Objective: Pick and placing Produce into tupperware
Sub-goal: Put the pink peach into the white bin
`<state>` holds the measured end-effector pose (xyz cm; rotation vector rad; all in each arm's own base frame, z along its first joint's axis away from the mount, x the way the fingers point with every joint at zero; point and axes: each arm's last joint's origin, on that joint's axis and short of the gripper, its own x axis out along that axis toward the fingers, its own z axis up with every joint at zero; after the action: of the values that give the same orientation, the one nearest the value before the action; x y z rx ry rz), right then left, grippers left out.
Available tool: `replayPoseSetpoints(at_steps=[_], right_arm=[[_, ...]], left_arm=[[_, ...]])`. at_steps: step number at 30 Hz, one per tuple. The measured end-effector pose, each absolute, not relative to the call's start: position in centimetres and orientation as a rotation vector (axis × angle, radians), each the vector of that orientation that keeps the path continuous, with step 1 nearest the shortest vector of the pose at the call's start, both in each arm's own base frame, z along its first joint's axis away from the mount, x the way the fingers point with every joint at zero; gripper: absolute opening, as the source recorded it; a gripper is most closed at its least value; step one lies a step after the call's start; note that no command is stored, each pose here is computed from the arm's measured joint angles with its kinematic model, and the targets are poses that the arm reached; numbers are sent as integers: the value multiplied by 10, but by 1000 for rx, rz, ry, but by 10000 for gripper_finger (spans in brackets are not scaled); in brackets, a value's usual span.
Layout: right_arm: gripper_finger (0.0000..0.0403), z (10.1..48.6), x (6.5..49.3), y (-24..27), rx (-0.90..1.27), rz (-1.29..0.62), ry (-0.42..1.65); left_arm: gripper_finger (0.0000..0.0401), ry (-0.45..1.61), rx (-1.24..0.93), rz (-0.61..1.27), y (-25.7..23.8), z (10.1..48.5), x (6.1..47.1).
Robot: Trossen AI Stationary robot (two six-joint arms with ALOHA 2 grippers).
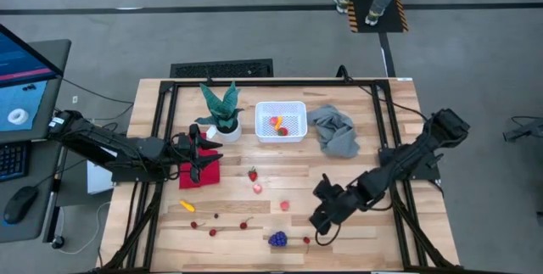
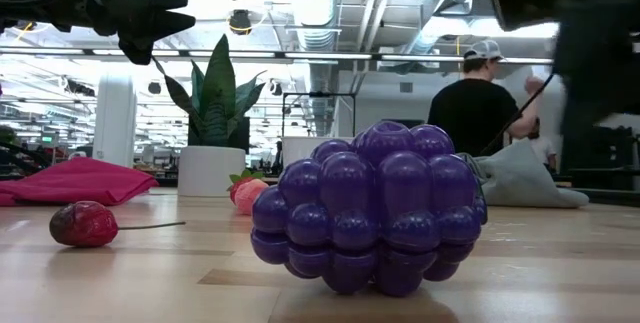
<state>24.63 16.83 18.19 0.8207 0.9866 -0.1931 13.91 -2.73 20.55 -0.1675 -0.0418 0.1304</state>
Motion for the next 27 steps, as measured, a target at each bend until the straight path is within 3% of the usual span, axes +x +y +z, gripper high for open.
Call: replayPoseSetpoints(at_steps=[20,27], right_arm=[[266,169,193,137,690,-793,1337],[266,168,186,144,734,-822,1371]], left_arm=[[155,-42,-181,128,-27,205,139],[155,-41,-181,128,-27,205,139]])
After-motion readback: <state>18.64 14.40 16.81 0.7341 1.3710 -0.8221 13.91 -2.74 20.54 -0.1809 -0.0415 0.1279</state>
